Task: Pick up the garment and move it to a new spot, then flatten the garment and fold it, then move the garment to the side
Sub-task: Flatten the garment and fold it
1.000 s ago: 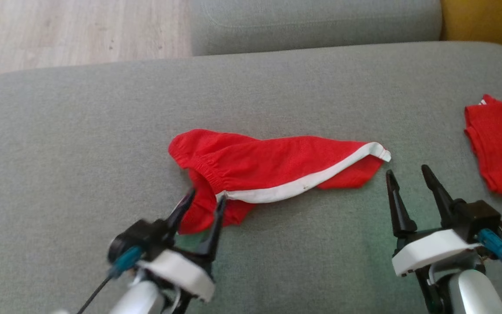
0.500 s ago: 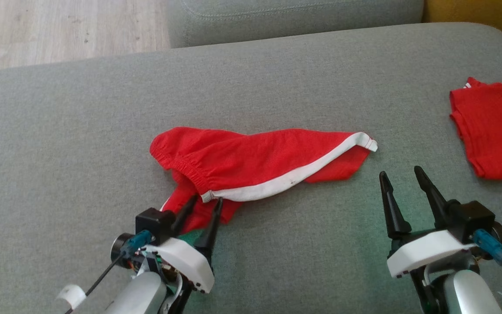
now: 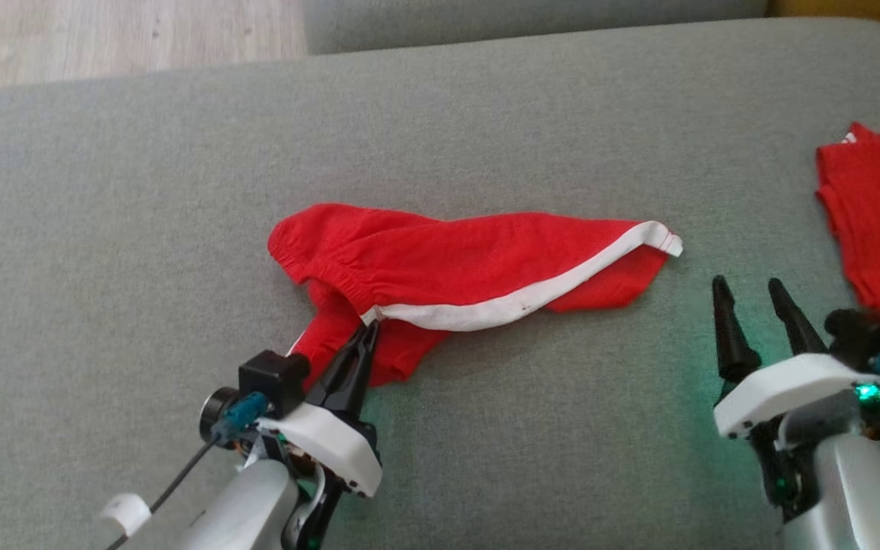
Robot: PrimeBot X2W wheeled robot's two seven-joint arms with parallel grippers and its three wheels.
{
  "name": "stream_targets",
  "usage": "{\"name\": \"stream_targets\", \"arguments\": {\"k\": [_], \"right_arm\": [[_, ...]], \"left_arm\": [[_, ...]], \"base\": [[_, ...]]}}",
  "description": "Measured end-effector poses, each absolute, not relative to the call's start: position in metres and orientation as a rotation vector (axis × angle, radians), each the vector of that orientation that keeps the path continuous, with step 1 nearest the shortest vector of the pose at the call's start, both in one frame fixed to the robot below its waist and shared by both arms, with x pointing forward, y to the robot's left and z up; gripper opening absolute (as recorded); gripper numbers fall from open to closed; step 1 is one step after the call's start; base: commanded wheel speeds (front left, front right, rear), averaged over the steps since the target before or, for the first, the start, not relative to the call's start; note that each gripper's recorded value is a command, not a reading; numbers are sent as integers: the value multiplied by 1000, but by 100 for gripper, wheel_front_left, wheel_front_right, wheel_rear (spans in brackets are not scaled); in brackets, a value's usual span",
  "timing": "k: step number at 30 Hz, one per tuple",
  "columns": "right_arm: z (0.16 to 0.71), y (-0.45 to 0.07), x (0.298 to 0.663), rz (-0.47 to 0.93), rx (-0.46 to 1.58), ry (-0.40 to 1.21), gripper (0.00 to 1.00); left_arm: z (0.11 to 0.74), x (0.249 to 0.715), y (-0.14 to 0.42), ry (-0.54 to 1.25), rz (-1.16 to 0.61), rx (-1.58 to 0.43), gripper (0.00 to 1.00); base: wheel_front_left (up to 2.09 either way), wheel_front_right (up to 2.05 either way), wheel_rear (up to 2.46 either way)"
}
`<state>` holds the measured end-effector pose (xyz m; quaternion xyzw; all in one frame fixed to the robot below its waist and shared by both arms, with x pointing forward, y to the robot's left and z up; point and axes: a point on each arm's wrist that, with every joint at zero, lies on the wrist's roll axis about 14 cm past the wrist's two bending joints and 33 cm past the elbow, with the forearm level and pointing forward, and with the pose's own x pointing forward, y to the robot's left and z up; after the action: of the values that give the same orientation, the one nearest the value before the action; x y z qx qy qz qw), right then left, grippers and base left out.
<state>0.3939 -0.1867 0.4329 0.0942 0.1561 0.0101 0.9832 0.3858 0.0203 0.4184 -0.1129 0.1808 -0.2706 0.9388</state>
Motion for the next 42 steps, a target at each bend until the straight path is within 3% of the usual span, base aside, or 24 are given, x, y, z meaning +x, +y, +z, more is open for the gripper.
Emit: {"name": "stream_targets", "arguments": {"k": [12,19,20,21,22,23,31,37,42], "right_arm": [[401,-183,438,7,259,430,100],[375,-165,449,60,197,550,100],[373,-163,451,65,192,556,96],[373,-162,453,67,191,553,80],[373,-162,453,67,191,553,29],[372,-161,456,70,183,551,0],[399,-162,471,58,212,404,0],[495,-156,488,110,194,109,0],[548,-159,479,132,159,23,0]], "left_arm": [[409,385,19,380,-566,-248,0],[410,392,20,374,-564,-250,0],[410,392,20,374,-563,-250,0],[409,392,21,376,-562,-249,0],[409,392,21,376,-562,-249,0],[408,392,21,379,-562,-249,0],[423,394,22,311,-558,-260,0],[506,408,17,56,-590,-364,0],[556,410,15,-12,-658,-445,0]], "base": [[0,0,0],[0,0,0],[0,0,0],[0,0,0],[0,0,0],[0,0,0],[0,0,0],[0,0,0],[0,0,0]]}}
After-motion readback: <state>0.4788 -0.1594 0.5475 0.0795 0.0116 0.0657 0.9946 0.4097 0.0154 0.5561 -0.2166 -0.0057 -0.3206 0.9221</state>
